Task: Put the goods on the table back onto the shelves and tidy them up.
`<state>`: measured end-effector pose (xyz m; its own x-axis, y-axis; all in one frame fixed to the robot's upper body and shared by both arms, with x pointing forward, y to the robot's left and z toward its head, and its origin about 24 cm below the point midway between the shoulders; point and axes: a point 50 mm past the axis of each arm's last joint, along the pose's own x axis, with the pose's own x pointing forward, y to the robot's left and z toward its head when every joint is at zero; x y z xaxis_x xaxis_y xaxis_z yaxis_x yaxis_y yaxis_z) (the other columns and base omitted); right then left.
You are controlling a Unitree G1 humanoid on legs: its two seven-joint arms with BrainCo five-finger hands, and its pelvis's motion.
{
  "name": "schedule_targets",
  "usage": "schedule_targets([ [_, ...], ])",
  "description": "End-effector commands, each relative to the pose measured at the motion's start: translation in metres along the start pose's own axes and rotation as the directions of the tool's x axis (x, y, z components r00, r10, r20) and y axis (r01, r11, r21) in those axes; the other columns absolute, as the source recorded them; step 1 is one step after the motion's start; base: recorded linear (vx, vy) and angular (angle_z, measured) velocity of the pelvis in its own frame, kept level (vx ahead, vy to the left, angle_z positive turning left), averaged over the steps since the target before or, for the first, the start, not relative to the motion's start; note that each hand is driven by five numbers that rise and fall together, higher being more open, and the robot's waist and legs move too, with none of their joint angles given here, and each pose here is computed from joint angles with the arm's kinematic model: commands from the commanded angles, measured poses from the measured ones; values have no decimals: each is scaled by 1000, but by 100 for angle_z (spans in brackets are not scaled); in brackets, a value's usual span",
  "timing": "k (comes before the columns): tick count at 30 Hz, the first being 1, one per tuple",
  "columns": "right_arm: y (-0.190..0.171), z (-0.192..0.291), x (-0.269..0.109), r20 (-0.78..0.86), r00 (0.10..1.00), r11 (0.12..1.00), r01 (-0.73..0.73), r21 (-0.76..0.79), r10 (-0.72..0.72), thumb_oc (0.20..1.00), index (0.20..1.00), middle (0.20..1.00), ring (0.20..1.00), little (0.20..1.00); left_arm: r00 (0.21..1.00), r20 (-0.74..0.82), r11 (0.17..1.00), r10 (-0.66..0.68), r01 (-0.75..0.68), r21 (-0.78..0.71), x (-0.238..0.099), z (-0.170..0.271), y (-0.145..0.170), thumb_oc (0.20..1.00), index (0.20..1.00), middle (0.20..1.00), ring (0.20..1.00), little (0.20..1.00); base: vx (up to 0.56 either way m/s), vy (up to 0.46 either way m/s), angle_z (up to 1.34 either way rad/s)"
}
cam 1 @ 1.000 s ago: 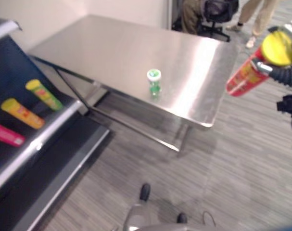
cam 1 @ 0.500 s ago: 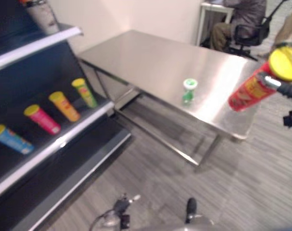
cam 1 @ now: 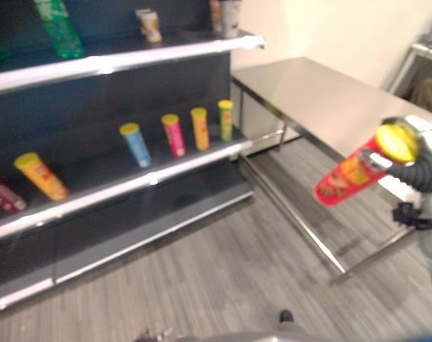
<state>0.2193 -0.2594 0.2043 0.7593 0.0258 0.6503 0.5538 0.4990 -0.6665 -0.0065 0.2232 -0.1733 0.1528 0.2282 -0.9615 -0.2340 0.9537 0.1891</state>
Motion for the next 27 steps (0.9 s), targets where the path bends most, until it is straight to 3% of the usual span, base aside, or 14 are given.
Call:
schedule_targets([
  [1,-16,48,9,263,962,976,10,217,-68,200,200,200,200,200,999,24,999,-43,43,9,2,12,-8,1000,1000,1000,1000,1000,-16,-18,38],
  [3,1,64,5,330,944,929,-129,346,8,200,200,200,200,200,996,51,997,-71,69,30,3,19,-12,1000,1000,1000,1000,1000,-11,-90,36],
  [4,19,75,1,381,919,872,-264,412,98,200,200,200,200,200,994,63,992,-92,86,94,3,22,-17,1000,1000,1000,1000,1000,-9,-110,13],
  [5,20,76,2,383,918,871,-266,414,99,200,200,200,200,200,994,63,992,-91,85,91,3,22,-17,1000,1000,1000,1000,1000,12,-119,6],
  [8,66,102,-4,479,848,630,-504,591,228,200,200,200,200,200,985,154,996,-83,80,29,3,40,-15,1000,1000,1000,1000,1000,-1,-82,-5],
  [9,67,102,-4,481,847,629,-505,591,227,200,200,200,200,200,985,154,997,-82,79,26,3,40,-14,1000,1000,1000,1000,1000,-29,-44,-3],
  [12,93,109,-3,492,825,493,-562,664,278,200,200,200,200,200,982,177,998,-69,68,13,3,48,-14,1000,1000,1000,1000,1000,-41,13,24],
  [13,102,114,-4,500,818,437,-575,692,284,200,200,200,200,200,984,171,996,-39,52,-69,3,48,-12,1000,1000,1000,1000,1000,1,86,55],
  [17,103,117,-3,511,809,459,-586,668,290,200,200,200,200,200,986,166,984,-15,44,-173,4,48,-12,1000,1000,1000,1000,1000,35,92,68],
  [19,102,112,1,500,811,531,-579,618,303,200,200,200,200,200,987,158,976,3,31,-216,4,46,-8,1000,1000,1000,1000,1000,104,203,37],
  [22,104,105,3,464,827,605,-553,572,317,200,200,200,200,200,988,155,975,20,15,-223,4,49,-4,1000,1000,1000,1000,1000,102,221,42],
  [27,107,95,2,401,856,657,-510,555,326,200,200,200,200,200,979,202,984,32,5,-178,4,62,-5,1000,1000,1000,1000,1000,164,399,10],
])
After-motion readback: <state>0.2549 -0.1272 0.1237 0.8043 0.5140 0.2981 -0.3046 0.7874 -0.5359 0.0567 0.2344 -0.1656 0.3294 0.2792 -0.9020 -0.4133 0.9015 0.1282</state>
